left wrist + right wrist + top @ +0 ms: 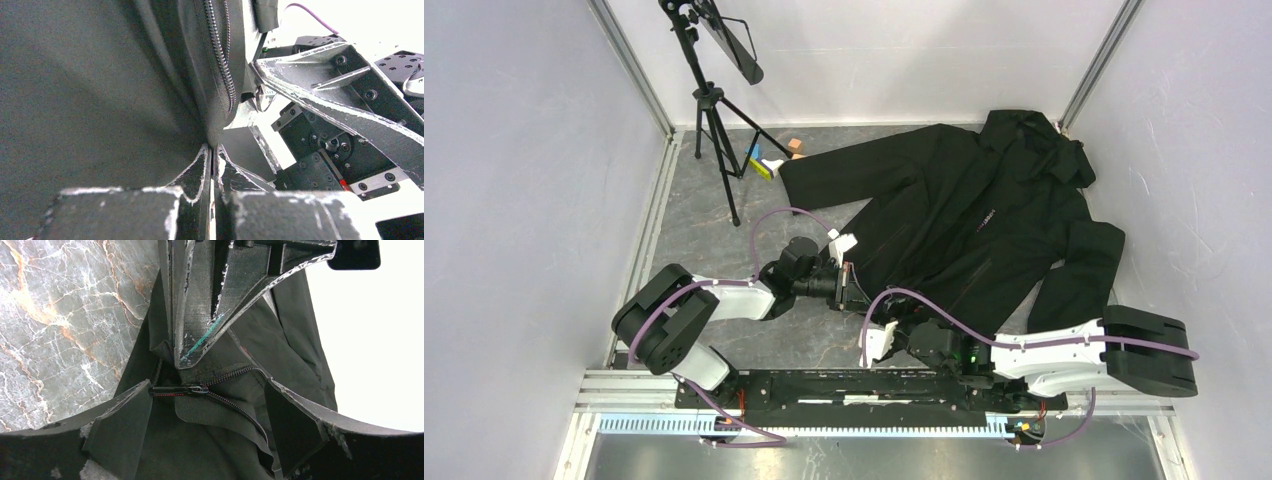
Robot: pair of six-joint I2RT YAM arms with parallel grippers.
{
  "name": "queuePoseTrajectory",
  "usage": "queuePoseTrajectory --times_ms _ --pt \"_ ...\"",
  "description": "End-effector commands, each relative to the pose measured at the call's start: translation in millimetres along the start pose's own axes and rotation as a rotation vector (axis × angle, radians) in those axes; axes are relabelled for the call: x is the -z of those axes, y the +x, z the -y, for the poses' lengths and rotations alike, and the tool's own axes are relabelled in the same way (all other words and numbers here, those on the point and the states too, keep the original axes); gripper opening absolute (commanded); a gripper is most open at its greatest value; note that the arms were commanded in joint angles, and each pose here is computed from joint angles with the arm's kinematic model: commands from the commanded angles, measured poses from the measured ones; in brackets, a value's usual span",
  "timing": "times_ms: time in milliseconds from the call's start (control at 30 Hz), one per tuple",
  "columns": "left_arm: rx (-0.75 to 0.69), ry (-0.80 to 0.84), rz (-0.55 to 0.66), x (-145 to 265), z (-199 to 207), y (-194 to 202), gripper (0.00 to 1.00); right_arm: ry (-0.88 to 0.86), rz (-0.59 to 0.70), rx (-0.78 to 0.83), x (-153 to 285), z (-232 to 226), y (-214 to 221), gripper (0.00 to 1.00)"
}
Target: Zip up the jacket
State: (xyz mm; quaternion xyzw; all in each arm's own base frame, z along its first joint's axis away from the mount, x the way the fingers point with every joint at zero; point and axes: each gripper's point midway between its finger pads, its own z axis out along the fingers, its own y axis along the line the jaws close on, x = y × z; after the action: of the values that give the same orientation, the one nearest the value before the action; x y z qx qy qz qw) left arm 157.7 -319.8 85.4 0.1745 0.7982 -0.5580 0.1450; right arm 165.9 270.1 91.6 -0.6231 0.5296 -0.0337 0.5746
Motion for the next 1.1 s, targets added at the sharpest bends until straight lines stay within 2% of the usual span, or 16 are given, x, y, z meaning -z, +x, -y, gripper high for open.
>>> queuePoseTrajectory --times_ms 0,167,567,900,1067 --pt "-0.005 0.044 0.005 1.6 11.5 -4.0 0.02 0.059 0.041 -0.065 3.2 13.9 -9.3 0.87" --pt "-0.009 0.045 0.008 2.1 12.9 -5.1 0.02 0.069 0.029 -0.064 7.4 14.6 -2.0 0.83" --pt "-0.021 0.039 0.007 3.1 13.6 -5.8 0.02 0.028 0.040 -0.102 7.7 6.5 -3.4 0.57" --pt "-0.016 0.036 0.003 2.8 11.7 -4.0 0.02 0.024 0.071 -0.153 11.6 9.2 -10.0 0.51" --pt "-0.015 0.036 0.003 3.2 11.2 -3.0 0.02 0.014 0.070 -0.152 10.5 6.3 -9.8 0.44"
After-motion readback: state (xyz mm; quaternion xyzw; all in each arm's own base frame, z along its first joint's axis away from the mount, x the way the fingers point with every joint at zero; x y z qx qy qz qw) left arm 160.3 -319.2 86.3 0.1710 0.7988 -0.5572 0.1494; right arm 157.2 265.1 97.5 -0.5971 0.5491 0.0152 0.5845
